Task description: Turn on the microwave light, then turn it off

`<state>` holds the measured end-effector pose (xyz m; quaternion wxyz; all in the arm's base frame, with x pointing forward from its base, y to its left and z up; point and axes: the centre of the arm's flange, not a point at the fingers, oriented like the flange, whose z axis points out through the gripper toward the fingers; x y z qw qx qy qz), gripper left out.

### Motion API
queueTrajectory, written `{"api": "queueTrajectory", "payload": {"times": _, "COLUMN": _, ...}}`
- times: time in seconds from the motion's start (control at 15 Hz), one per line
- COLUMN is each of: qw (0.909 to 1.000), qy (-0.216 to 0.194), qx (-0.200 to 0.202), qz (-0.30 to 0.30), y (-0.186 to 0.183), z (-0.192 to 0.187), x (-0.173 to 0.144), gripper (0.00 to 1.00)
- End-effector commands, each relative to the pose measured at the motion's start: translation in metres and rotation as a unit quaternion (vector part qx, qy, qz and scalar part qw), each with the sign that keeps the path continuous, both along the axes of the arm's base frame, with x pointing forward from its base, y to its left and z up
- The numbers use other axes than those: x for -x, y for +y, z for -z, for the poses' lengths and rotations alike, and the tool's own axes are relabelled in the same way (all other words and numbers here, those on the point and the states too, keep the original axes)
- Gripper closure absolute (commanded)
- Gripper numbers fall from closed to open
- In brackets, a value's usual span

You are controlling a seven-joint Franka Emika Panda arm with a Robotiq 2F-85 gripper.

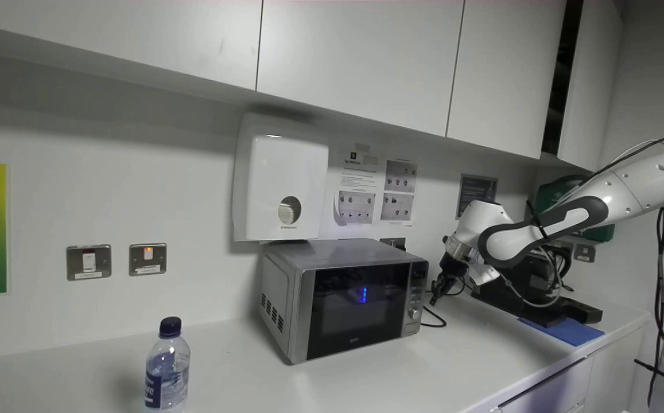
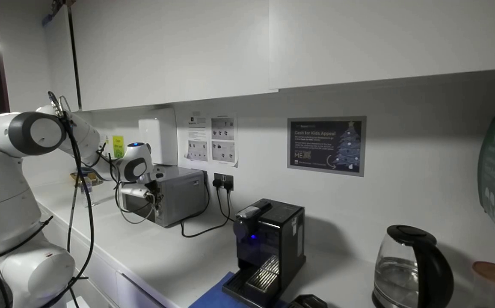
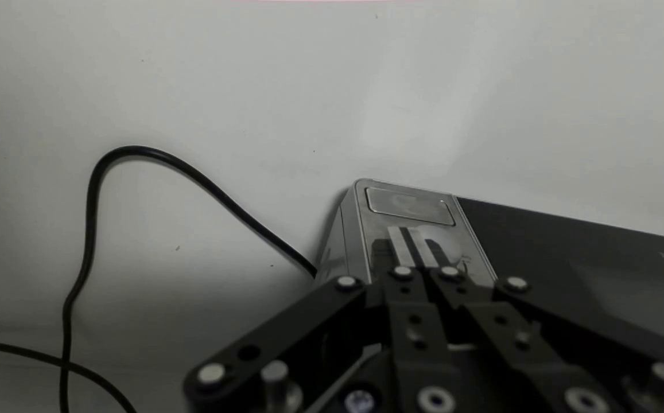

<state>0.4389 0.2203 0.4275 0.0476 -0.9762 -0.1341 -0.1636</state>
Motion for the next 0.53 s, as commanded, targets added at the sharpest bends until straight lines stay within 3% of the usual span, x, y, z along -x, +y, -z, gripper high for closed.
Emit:
{"api": "queueTrajectory", "payload": {"times": 0.0, "qw": 1.0, "qy": -0.005, "qx": -0.001, "qz": 0.001, "y": 0.0021, "z": 0.0029, "x": -0.0021, "gripper": 1.0}}
{"api": "queueTrajectory", "payload": {"times": 0.47, "qw": 0.9999, "qy": -0.008, "qx": -0.01, "qz": 0.003, "y": 0.0073, "z": 0.0127, "x": -0.009, "gripper": 1.0}}
